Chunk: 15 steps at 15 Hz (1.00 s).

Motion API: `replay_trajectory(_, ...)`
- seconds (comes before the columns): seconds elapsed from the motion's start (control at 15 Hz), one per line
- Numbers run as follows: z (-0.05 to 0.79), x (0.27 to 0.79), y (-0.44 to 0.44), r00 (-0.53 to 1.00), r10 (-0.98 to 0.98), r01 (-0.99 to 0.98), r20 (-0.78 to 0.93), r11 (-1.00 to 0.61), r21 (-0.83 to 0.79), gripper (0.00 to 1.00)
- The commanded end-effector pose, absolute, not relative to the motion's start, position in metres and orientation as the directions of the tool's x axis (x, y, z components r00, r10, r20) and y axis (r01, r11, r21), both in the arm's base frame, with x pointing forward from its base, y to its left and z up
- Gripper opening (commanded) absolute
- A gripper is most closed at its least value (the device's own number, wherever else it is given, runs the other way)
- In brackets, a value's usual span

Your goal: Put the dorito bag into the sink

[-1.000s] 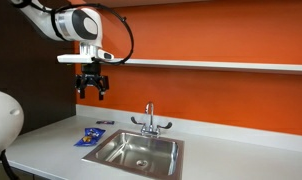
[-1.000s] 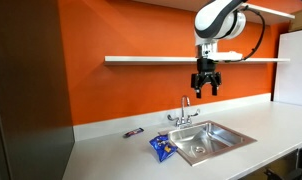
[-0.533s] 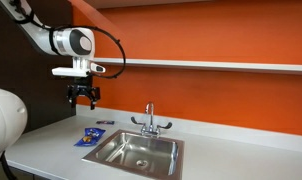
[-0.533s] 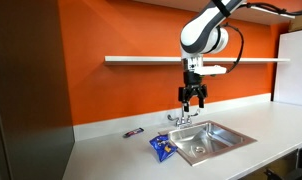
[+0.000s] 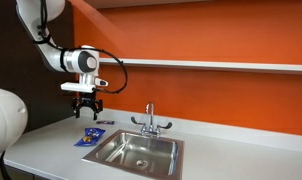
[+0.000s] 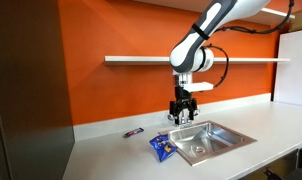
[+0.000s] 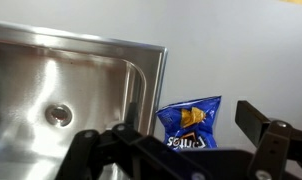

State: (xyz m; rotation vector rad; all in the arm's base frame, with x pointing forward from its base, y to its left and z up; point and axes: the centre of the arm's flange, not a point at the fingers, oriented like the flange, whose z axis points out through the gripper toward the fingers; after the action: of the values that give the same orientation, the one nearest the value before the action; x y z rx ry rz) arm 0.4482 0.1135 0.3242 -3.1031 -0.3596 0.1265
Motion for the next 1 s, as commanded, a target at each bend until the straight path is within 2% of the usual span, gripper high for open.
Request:
replay_trajectory(0.0,0.299,0.482,0.124,0.961,0.264,0.261,-0.086,-0.964,-0.045,1.00)
replay_trajectory(0.93,0.213,0.528,0.152,0.944,0.292,0.284,-0.152,-0.956,-0.073,1.00)
